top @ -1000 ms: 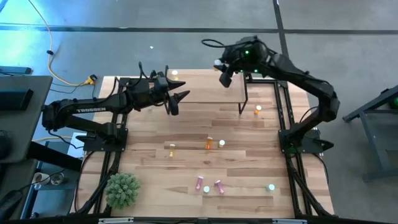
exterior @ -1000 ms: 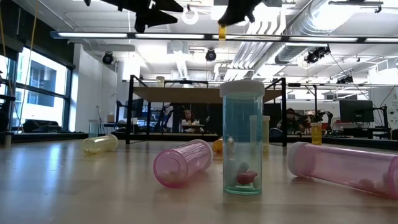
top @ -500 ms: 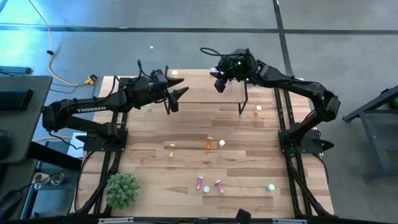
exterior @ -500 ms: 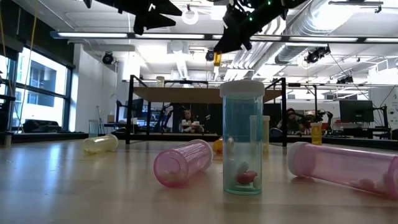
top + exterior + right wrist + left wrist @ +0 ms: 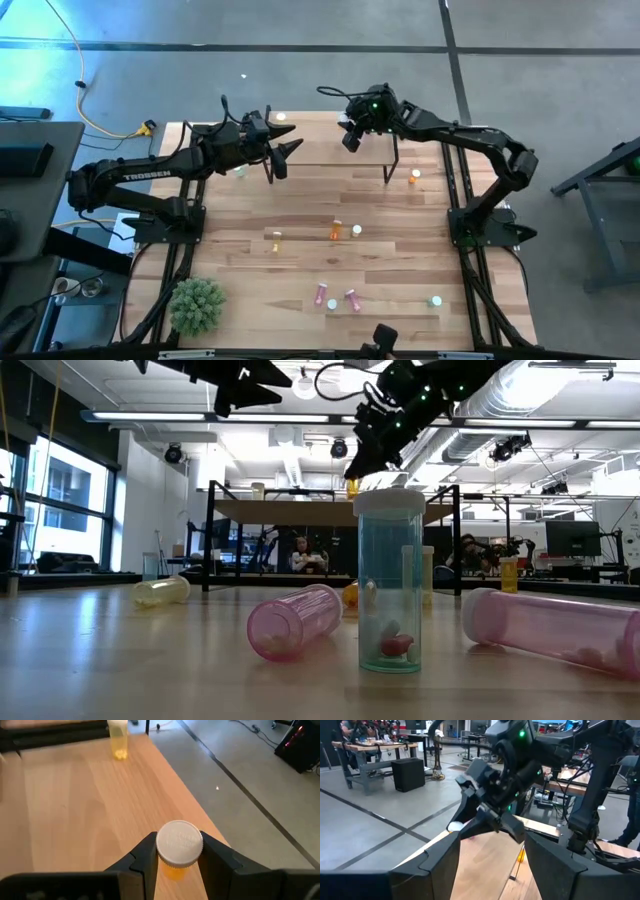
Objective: Pick and place medicine bottles onto shelf by color
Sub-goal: Put the bottom left orange pill bottle on the shelf
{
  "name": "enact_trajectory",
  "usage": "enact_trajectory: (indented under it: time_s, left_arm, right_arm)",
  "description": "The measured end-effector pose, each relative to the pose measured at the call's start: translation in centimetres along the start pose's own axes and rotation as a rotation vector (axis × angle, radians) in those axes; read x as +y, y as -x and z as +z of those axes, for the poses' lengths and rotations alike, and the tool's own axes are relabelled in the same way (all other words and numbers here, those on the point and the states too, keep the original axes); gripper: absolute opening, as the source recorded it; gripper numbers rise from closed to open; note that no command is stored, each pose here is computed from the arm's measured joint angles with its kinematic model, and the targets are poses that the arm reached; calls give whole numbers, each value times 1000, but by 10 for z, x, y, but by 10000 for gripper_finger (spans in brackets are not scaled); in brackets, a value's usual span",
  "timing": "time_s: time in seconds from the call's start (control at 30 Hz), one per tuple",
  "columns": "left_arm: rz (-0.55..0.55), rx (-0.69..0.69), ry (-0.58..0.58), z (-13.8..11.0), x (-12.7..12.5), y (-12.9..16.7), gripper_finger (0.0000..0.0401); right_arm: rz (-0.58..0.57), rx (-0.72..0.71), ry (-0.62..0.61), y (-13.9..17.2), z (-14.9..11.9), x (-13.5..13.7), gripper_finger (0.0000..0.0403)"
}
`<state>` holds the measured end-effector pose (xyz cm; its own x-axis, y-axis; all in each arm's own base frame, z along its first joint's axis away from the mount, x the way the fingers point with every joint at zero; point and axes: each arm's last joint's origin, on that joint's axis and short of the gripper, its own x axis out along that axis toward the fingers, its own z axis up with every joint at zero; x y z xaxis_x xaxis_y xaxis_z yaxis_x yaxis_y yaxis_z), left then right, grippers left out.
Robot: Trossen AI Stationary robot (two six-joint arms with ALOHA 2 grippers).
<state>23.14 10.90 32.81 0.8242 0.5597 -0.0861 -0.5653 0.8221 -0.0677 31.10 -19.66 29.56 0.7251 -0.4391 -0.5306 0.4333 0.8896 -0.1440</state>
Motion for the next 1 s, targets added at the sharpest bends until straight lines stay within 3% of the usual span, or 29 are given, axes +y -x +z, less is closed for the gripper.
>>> enact_trajectory:
  time_s: [1.0]
  left_arm:
    - [0,8,-10,-1,0,0,213]
  right_arm:
    - [-63,57,-75,-21,-12,-2,108]
